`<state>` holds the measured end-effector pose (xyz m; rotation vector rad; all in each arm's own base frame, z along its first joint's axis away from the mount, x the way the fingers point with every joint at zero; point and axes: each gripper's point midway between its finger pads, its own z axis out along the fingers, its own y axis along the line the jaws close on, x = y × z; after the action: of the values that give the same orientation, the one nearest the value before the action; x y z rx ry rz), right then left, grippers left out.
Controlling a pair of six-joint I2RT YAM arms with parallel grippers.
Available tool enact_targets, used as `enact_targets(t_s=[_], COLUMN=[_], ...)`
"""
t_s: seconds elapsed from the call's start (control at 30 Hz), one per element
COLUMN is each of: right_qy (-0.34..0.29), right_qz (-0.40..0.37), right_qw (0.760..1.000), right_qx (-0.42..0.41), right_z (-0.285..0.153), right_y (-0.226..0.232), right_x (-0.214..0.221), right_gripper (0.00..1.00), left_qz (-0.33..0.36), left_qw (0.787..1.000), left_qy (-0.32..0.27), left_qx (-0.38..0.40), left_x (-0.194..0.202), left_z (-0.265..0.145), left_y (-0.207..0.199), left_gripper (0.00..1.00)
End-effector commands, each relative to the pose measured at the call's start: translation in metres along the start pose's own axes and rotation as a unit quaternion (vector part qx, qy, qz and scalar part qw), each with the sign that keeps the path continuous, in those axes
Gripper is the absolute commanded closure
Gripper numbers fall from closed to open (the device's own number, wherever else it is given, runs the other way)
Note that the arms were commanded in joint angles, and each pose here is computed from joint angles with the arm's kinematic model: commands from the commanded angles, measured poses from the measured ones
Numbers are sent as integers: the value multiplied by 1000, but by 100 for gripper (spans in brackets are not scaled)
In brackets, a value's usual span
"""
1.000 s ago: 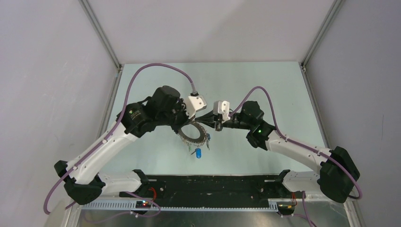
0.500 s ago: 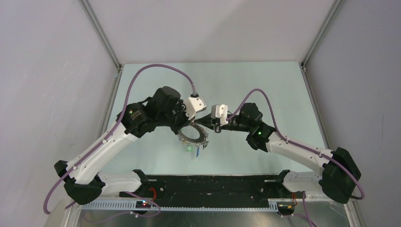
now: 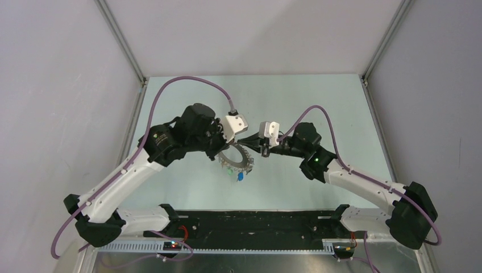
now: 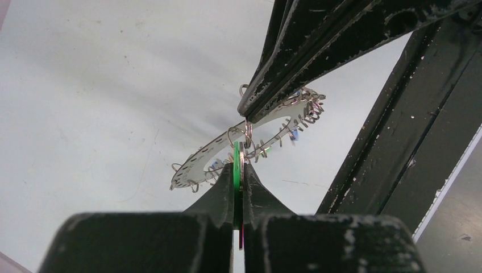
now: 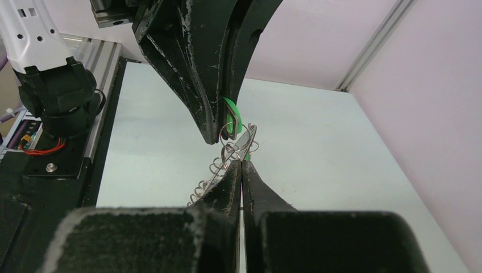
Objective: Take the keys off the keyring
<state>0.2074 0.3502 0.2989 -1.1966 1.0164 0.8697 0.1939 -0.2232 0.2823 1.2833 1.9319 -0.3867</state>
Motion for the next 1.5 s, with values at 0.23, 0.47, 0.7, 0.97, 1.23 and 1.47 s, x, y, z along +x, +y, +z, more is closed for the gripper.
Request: enact_targets(t_s=[0.23,0.47,0.7,0.97,1.23,1.47], right_qy=[8,-9,-24,-35,-47,-51], right_qz=[29,18,8,6,9,8], right_qw=[999,999,999,999,998,997], right_qx=[-25,-30,-25,-38,-48,-51], right_z=[-6,-1,0,4,14,15], right_y=[12,13,9,10,15,16], right_x=[6,-1,-10,-17,-24,-27], right_gripper=[67,50,47,49,52,56], left_qz=[46,74,82,89,94,97], left_qw=[996,993,993,992,992,992], left_qy=[-73,-89,-86,-86,-86,-83], left_qx=[-10,6,13,20,23,23], left_x=[-31,-37,-35,-36,-38,-36], left_z=[-15,-20,-18,-16,-15,-14], left_y=[6,0,-4,-8,-11,-12], left_gripper=[100,100,100,100,100,100])
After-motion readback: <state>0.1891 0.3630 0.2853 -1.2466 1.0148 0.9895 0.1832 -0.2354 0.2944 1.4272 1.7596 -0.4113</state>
